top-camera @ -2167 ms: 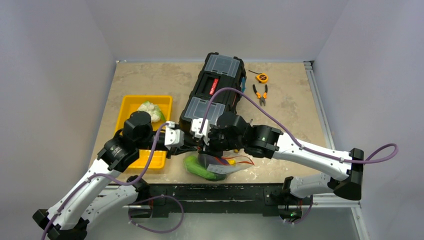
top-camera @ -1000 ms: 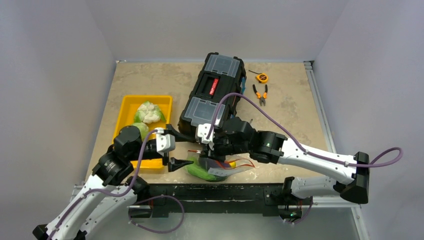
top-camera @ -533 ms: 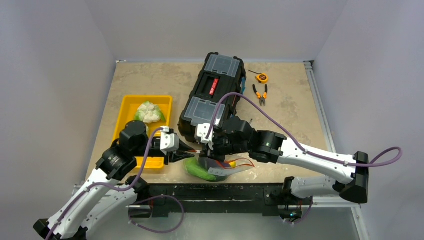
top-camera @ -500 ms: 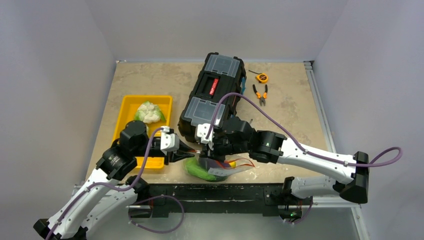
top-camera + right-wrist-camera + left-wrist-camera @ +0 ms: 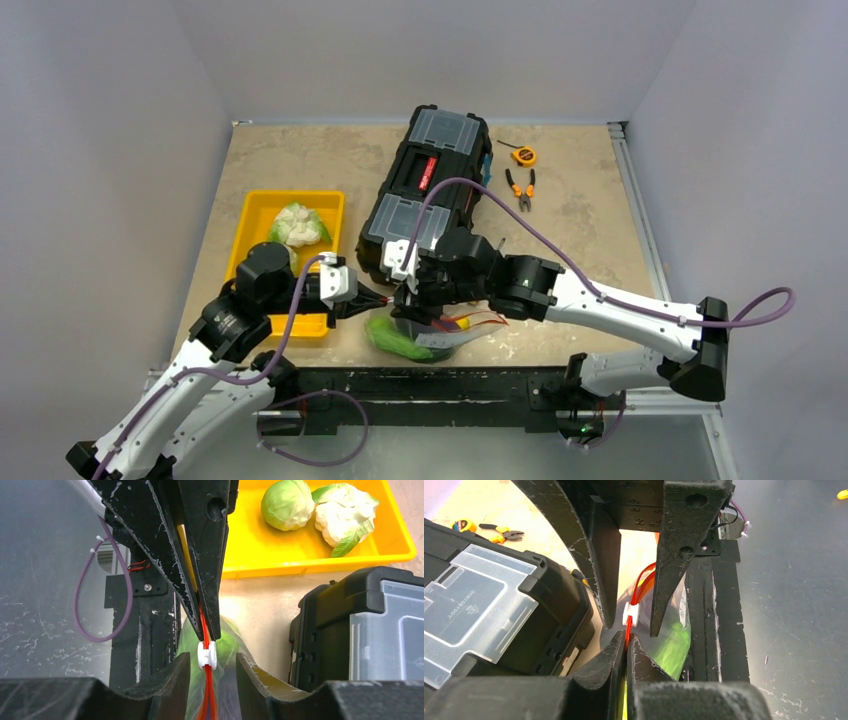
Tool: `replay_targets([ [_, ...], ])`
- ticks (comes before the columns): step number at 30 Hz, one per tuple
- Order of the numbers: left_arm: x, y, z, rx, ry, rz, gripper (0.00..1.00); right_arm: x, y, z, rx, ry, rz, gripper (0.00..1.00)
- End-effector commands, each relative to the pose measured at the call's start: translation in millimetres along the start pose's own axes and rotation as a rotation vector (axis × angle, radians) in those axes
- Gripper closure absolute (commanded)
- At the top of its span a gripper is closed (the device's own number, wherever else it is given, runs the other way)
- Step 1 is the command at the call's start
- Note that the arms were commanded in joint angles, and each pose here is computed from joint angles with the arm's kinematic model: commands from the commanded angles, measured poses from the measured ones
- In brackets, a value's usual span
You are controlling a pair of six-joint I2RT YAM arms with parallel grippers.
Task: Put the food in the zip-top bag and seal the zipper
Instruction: Zip the zipper food storage bag at the center of the board.
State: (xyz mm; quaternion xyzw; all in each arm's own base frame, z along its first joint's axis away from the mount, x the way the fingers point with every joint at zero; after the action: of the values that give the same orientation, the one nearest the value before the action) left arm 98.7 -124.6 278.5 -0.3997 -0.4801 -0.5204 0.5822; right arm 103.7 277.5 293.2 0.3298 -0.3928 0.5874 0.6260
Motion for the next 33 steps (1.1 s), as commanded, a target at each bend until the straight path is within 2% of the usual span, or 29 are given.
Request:
replay_targets([
  [1,7,2,1,0.031,-0.039,-0.011,1.0,27,-4,4,-0.035,-0.092,0.013,0.61],
  [4,5,1,1,0.031,-0.037,-0.014,1.0,30,-6,4,-0.045,-0.098,0.02,0.61],
  [12,2,-1,1,0.014,-0.037,-0.025,1.0,33,-9,-4,-0.04,-0.064,0.036,0.7],
  [14,3,-1,1,0.016,-0.041,-0.025,1.0,34,-10,-6,-0.036,-0.055,0.036,0.77],
  [18,1,3,3,0.078,-0.024,-0.023,1.0,31,-11,-5,-0.049,-0.038,0.045,0.99],
  [24,-3,15,16,0.304,0.016,-0.017,1.0,15,-4,8,-0.049,-0.018,0.019,1.0],
  [33,-5,17,33,0.485,-0.027,-0.051,1.0,-8,3,42,-0.13,0.027,-0.009,1.0],
])
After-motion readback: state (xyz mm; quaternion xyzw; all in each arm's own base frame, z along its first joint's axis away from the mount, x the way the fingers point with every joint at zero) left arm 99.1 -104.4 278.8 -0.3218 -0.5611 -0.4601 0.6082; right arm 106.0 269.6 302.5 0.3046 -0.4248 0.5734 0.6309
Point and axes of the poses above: each gripper's point midway between its finger pads, its own z axis back along the fingers, its own y axis along the line the jaws close on, x = y × z, the point moved 10 cm from there along z, back along the fingers, and after that the axes turned 2 degrees about z, right-handed, at the moved point
